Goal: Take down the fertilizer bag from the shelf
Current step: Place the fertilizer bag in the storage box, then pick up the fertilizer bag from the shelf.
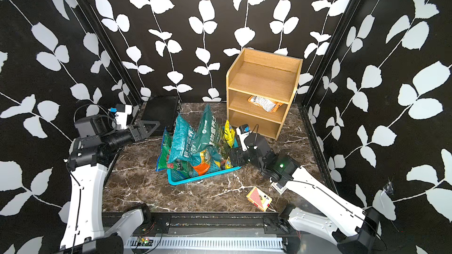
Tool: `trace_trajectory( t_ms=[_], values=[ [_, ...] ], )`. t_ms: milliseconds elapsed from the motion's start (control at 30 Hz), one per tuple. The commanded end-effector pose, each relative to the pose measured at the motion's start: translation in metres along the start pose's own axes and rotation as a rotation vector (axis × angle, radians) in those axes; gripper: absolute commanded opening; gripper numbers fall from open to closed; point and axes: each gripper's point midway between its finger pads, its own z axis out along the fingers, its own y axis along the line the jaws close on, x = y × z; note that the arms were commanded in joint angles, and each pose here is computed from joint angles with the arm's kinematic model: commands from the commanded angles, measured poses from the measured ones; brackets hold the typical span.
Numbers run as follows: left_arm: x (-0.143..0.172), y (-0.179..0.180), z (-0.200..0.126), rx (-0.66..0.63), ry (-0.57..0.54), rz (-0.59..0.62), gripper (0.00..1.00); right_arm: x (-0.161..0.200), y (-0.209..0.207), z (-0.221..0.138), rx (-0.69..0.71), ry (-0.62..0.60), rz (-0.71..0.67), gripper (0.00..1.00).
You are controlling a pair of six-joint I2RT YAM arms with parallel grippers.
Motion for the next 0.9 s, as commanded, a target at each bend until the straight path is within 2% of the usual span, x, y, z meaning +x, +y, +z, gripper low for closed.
trace_trajectory(
  t_ms=[0, 167, 267, 367, 567, 633, 867],
  values=[
    [-0.001, -0.003, -0.002, 0.009, -0.011, 0.016, 0.99, -0.022, -0.051, -0.006, 0.247, -0.185, 0.195, 0.99],
    [-0.001, -0.002, 0.0, 0.021, -0.008, 0.009, 0.99, -0.051, -0.101, 0.002, 0.37, -0.39, 0.478, 1.0],
    [0.0, -0.002, 0.0, 0.023, -0.007, 0.008, 0.99, -0.048, -0.141, 0.023, 0.427, -0.409, 0.696, 1.0],
    [0.0, -0.002, 0.001, 0.023, -0.007, 0.006, 0.99, -0.06, -0.165, 0.045, 0.415, -0.44, 0.803, 1.0],
    [0.0, -0.001, 0.002, 0.028, -0.006, 0.001, 0.99, -0.08, -0.185, 0.07, 0.52, -0.445, 0.846, 0.99],
    [0.0, -0.001, 0.002, 0.029, -0.005, 0.001, 0.99, -0.088, -0.19, 0.076, 0.542, -0.468, 0.834, 0.96],
    [0.0, -0.001, 0.002, 0.03, -0.004, -0.001, 0.99, -0.099, -0.204, 0.076, 0.641, -0.511, 0.804, 0.91]
  ],
)
